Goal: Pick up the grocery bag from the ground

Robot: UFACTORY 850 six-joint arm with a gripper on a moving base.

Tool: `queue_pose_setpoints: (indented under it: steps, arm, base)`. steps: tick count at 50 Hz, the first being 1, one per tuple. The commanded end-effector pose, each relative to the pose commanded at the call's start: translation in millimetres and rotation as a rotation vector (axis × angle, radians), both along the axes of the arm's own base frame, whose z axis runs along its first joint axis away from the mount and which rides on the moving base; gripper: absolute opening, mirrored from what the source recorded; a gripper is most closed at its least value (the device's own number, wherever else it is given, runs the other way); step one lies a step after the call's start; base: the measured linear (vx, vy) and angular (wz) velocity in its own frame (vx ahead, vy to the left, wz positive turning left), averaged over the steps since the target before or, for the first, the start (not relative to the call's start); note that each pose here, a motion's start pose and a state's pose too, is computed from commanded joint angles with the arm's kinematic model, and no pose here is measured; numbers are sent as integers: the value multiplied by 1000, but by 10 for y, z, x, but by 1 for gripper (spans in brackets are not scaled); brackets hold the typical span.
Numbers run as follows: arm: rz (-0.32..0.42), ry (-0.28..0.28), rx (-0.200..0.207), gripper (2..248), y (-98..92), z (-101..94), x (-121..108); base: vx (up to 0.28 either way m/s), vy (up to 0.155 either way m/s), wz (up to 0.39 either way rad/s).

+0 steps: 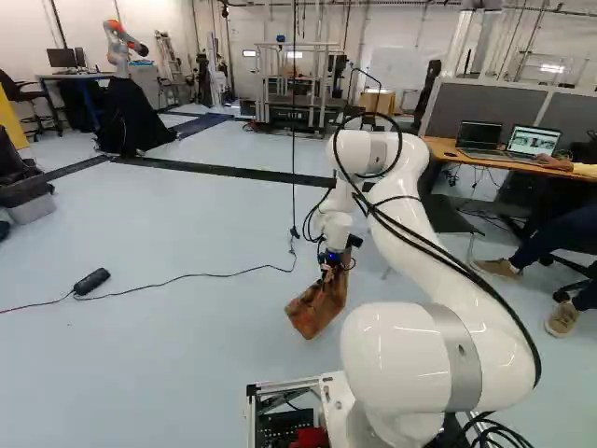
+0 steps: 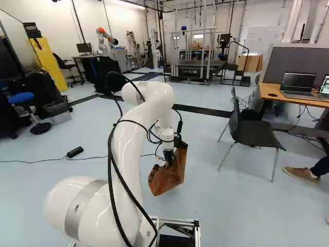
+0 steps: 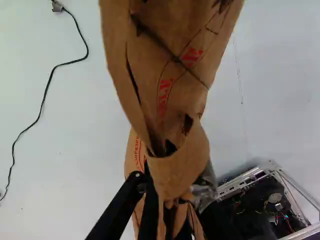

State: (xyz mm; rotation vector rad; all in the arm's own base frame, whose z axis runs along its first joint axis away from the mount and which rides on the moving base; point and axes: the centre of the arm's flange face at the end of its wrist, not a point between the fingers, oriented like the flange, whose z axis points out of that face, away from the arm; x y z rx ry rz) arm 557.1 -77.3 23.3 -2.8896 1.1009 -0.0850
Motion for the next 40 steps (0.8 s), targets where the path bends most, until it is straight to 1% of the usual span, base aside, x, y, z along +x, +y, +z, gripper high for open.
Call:
queue_pose_setpoints:
  steps: [40]
  arm:
    - [23, 5, 1, 21, 170, 607, -342]
  base:
    - [0, 0, 0]
